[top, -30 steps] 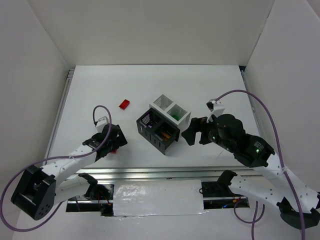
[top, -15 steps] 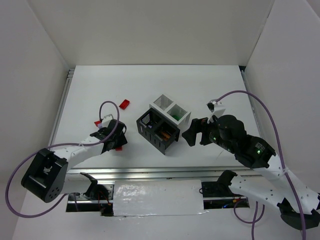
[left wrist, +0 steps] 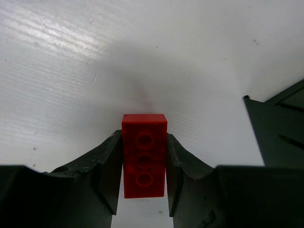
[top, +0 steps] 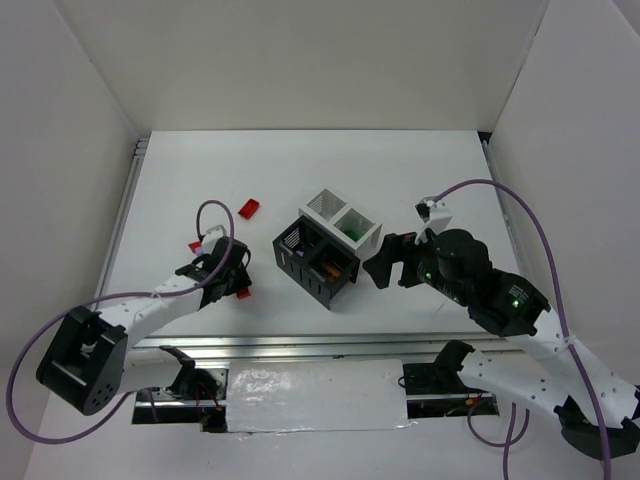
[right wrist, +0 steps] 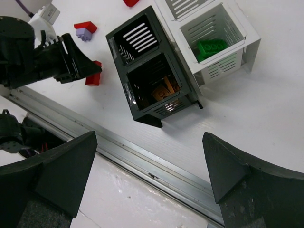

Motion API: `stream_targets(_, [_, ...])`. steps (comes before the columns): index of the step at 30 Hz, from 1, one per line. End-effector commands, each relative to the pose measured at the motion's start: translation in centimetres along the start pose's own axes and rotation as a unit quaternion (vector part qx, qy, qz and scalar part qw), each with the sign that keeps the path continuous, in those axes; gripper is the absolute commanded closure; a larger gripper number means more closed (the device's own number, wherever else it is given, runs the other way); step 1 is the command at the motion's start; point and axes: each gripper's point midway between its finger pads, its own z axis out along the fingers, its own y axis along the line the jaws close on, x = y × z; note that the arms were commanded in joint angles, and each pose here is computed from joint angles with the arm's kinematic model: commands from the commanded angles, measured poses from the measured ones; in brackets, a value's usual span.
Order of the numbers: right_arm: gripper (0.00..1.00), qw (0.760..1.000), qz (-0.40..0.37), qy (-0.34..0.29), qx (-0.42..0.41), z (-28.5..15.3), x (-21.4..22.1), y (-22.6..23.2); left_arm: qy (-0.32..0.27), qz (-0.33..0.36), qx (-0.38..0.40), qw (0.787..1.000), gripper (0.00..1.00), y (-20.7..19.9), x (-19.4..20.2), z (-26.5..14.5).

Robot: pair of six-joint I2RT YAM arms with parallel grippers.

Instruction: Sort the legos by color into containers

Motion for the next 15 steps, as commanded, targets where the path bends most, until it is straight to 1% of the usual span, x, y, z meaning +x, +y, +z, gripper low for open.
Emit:
stream_targets(1, [0.0,0.999,0.025,-0.047,0.002,0.3,-1.8,0.1,-0.041,-0.013,0.055,0.998,1.0,-2.3,-2.6,-1.7])
stream_targets(8, [0.0,0.996,0.063,-0.063,0.017,2.1,-2.5,0.1,-0.086,-0.013,0.135,0.987,1.0,-4.6,-5.2,-5.2])
stream_targets(11, [0.0,0.994,0.083,-0.07,0.033,2.9,-2.9,0.0,-0.105,0.006,0.174,0.979,1.0,-5.8,-6.4,-7.2])
stream_targets(14, [0.0,0.991,0.098,-0.078,0.039,3.3,-3.8,0.2,-0.123,0.028,0.223,0.967,1.0,-7.9,-8.0,-9.2])
stream_targets(15, [0.0,0.991,0.101,-0.081,0.04,3.3,-4.2,0.3,-0.14,0.028,0.247,0.959,1.0,-9.2,-9.3,-10.4])
